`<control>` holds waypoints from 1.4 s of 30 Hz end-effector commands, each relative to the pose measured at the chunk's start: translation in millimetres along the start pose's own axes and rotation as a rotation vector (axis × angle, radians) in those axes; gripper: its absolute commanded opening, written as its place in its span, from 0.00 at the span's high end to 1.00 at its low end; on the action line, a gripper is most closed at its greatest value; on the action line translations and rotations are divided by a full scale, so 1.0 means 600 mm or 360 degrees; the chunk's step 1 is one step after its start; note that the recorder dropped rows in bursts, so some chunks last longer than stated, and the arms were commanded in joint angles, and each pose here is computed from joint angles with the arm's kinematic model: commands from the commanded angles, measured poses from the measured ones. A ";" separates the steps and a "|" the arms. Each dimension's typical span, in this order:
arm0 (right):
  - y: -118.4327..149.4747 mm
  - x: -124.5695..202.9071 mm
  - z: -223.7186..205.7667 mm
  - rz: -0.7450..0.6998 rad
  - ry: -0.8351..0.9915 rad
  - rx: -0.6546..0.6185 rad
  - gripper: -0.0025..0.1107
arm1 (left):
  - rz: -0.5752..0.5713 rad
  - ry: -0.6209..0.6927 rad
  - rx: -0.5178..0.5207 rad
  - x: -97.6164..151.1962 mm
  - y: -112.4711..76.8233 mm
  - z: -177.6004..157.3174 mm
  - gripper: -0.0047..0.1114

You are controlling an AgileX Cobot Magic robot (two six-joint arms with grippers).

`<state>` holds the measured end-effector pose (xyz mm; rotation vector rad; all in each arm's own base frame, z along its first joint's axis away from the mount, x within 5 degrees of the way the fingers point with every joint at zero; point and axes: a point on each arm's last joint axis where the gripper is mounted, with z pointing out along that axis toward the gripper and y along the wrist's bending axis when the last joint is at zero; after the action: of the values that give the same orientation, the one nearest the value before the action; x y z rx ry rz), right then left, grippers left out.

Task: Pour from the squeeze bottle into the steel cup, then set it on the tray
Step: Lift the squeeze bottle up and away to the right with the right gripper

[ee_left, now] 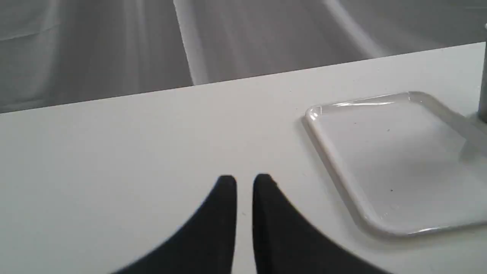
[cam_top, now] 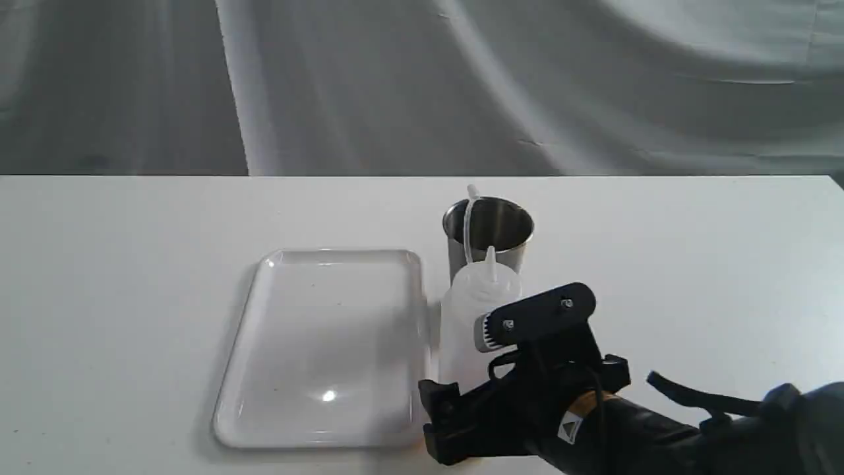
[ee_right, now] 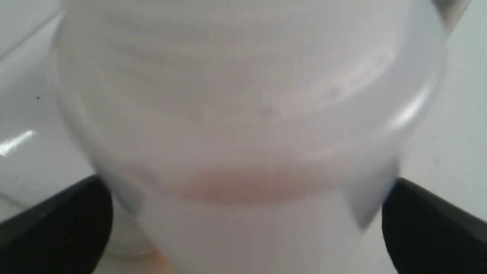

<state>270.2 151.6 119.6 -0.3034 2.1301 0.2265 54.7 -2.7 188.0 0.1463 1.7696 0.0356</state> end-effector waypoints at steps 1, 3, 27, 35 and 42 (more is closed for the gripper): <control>0.003 -0.005 0.015 0.0014 -0.0009 0.0009 0.14 | -0.0001 -0.0012 0.0004 0.001 0.000 0.000 0.89; 0.004 -0.010 0.017 0.0024 -0.0015 0.0009 0.14 | -0.0001 -0.0012 0.0004 0.001 0.000 0.000 0.89; 0.003 -0.009 0.016 0.0063 0.0005 0.0023 0.40 | -0.0001 -0.0012 0.0004 0.001 0.000 0.000 0.89; 0.006 -0.048 -0.016 0.0095 -0.0080 -0.0021 0.60 | -0.0001 -0.0012 0.0004 0.001 0.000 0.000 0.89; -0.008 -0.088 -0.059 0.0093 -0.0115 -0.0066 0.60 | -0.0001 -0.0012 0.0004 0.001 0.000 0.000 0.89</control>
<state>270.8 149.2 171.0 -0.2433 2.0972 0.3108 54.7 -2.7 188.0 0.1463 1.7696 0.0356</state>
